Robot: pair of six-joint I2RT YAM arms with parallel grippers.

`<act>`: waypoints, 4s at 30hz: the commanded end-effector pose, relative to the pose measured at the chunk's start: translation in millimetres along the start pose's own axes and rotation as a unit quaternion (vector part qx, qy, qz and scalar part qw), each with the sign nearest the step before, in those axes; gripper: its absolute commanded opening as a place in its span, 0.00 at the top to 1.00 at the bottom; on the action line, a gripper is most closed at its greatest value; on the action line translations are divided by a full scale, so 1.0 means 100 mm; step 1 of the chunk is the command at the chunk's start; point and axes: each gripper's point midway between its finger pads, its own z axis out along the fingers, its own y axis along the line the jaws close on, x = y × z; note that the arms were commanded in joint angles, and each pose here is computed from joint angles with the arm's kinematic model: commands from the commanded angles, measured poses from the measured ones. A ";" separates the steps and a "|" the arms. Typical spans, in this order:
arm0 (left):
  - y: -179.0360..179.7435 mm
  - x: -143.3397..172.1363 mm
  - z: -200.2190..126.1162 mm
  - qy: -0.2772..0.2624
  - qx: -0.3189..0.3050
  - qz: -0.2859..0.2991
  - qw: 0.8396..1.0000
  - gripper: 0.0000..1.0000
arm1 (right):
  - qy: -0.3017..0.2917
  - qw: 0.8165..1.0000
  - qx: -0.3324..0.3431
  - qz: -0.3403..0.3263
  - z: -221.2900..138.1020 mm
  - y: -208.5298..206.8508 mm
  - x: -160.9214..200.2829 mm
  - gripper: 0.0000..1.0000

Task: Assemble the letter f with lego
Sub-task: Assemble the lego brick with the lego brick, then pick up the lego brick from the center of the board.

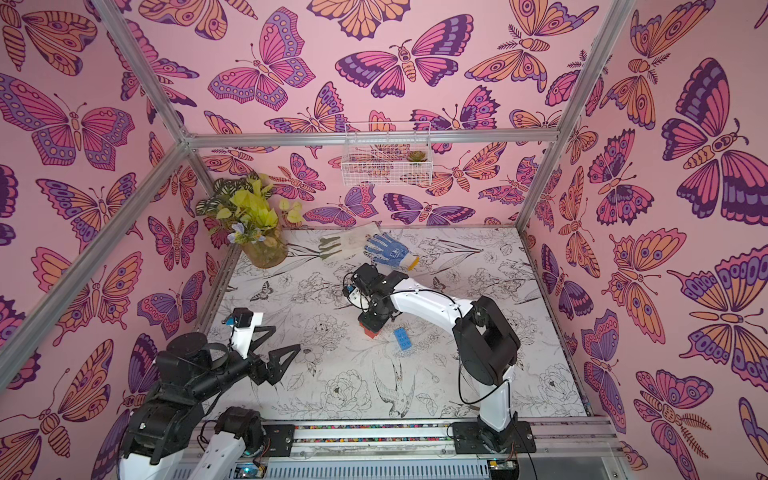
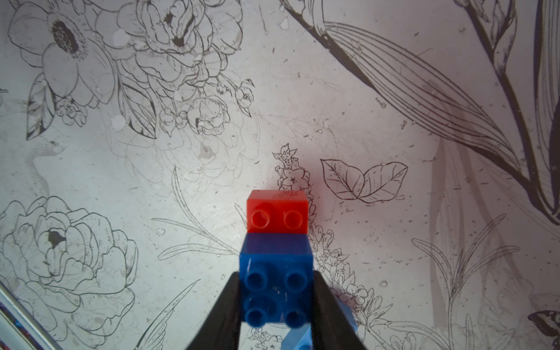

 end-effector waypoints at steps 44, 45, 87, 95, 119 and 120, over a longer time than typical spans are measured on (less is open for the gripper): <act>-0.01 0.02 0.01 -0.003 0.004 0.002 1.000 0.01 | 0.088 0.996 -0.022 -0.008 0.18 0.16 0.41 0.78; -0.01 0.02 0.01 -0.003 0.004 0.002 1.000 0.01 | 0.086 0.996 -0.022 -0.009 0.16 0.16 0.41 0.77; -0.02 0.02 0.01 -0.004 0.008 0.004 1.000 0.01 | -0.031 0.997 0.056 0.036 -0.83 -0.13 0.11 0.41; -0.03 0.02 0.00 -0.005 0.009 0.005 1.000 0.01 | -0.016 0.991 0.089 0.099 -0.85 -0.35 0.38 0.42; -0.03 0.02 0.01 -0.004 0.009 0.006 1.000 0.01 | 0.045 0.986 0.044 0.157 -0.12 -0.48 0.77 0.43; -0.03 0.02 0.01 -0.005 0.009 0.005 1.000 0.01 | 0.045 0.986 0.041 0.157 -0.10 -0.48 0.77 0.43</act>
